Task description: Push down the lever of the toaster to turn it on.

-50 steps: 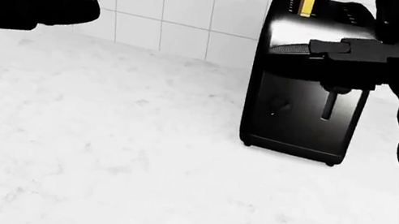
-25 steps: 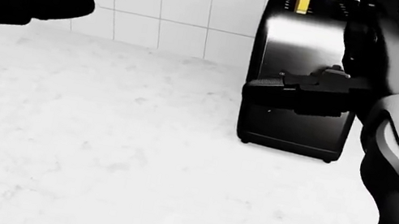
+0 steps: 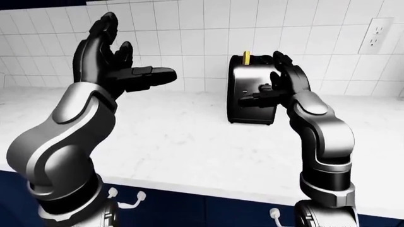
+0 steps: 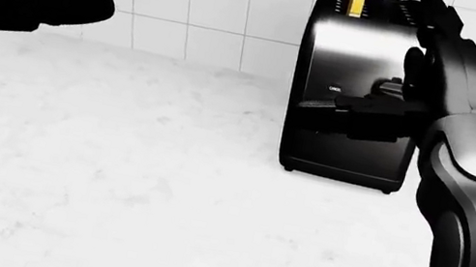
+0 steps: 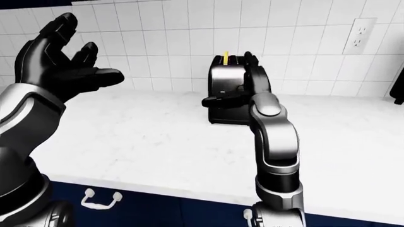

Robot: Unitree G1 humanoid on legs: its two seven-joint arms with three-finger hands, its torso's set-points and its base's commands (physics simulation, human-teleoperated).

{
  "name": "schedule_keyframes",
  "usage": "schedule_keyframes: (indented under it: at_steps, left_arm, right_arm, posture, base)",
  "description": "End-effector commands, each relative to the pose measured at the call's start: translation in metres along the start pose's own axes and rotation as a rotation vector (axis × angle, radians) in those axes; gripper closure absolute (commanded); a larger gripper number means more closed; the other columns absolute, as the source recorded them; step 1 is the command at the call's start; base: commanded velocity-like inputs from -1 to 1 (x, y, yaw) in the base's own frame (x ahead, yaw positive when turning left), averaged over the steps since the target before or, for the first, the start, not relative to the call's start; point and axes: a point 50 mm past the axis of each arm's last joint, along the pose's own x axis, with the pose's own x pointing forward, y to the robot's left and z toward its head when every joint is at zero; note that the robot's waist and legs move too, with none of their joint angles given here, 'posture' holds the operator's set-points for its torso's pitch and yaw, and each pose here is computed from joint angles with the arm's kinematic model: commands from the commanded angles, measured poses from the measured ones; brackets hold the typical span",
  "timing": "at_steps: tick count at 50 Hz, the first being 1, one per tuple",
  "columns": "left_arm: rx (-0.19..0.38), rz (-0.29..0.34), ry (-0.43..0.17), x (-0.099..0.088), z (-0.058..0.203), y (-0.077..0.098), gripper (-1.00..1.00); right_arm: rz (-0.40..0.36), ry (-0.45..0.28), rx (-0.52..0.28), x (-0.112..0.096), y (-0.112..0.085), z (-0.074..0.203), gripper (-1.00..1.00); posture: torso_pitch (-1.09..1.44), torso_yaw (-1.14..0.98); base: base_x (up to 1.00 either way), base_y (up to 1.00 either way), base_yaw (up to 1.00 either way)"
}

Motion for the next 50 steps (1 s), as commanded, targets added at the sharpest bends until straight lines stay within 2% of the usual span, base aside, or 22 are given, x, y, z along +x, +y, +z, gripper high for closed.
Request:
schedule_keyframes:
  at_steps: [1, 28, 50]
  left_arm:
    - [-0.008, -0.003, -0.072, -0.002, 0.015, -0.001, -1.00]
    - [-0.009, -0.005, -0.075, -0.002, 0.015, -0.001, -1.00]
    - [-0.017, 0.003, -0.082, -0.002, 0.019, 0.000, -1.00]
  right_arm:
    - [-0.011, -0.093, 0.000, -0.002, -0.002, 0.018, -1.00]
    - [-0.023, -0.034, -0.003, 0.026, -0.006, 0.002, -1.00]
    - [-0.024, 0.011, -0.014, 0.041, -0.003, -0.016, -1.00]
  posture:
    - [-0.49, 0.00]
    - [-0.49, 0.00]
    - [-0.49, 0.00]
  base:
    - [0.00, 0.00, 0.00]
    - [0.00, 0.00, 0.00]
    - [0.00, 0.00, 0.00]
